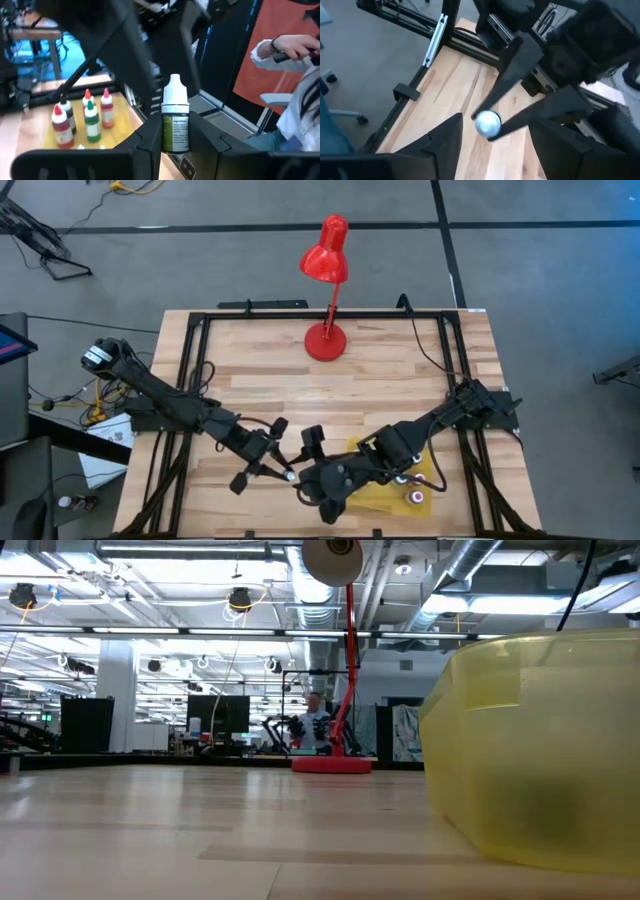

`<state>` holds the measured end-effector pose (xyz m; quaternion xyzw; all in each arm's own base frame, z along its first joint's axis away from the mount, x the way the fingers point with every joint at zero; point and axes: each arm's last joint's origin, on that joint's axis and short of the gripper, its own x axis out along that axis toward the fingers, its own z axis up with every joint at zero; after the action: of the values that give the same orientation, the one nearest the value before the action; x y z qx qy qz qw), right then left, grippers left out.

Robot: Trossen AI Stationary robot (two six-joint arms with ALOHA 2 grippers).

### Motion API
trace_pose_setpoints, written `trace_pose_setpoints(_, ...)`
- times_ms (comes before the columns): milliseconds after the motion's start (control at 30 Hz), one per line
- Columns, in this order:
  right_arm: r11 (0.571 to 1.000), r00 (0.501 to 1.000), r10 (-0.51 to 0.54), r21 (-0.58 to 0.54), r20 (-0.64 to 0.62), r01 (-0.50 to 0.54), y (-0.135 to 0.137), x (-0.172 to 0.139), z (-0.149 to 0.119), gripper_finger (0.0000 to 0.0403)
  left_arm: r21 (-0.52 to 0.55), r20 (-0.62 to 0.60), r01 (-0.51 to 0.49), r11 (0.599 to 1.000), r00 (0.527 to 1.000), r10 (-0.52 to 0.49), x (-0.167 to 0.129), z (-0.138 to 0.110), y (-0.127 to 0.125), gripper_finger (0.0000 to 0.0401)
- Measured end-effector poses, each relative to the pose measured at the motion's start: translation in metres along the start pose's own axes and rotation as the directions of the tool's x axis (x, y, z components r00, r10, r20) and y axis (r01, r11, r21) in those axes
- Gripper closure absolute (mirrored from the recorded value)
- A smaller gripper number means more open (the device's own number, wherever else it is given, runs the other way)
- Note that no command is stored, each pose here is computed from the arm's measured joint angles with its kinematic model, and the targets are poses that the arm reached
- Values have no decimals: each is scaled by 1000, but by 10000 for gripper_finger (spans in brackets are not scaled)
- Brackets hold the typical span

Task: Pick & Place food coloring
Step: Put the green food coloring into the yellow bin

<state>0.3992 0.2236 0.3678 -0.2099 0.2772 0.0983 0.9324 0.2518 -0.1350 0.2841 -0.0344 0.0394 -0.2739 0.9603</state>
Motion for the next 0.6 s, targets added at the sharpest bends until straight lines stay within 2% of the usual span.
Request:
trace_pose_setpoints(267,1000,1000,11,25,1,-11,-2,1,0,229,49,45,-2,999,999,0,0,4,0,331)
trace_pose_setpoints(600,999,1000,24,25,4,-24,-1,1,0,333,50,56,-2,999,998,-1,0,5,0,331)
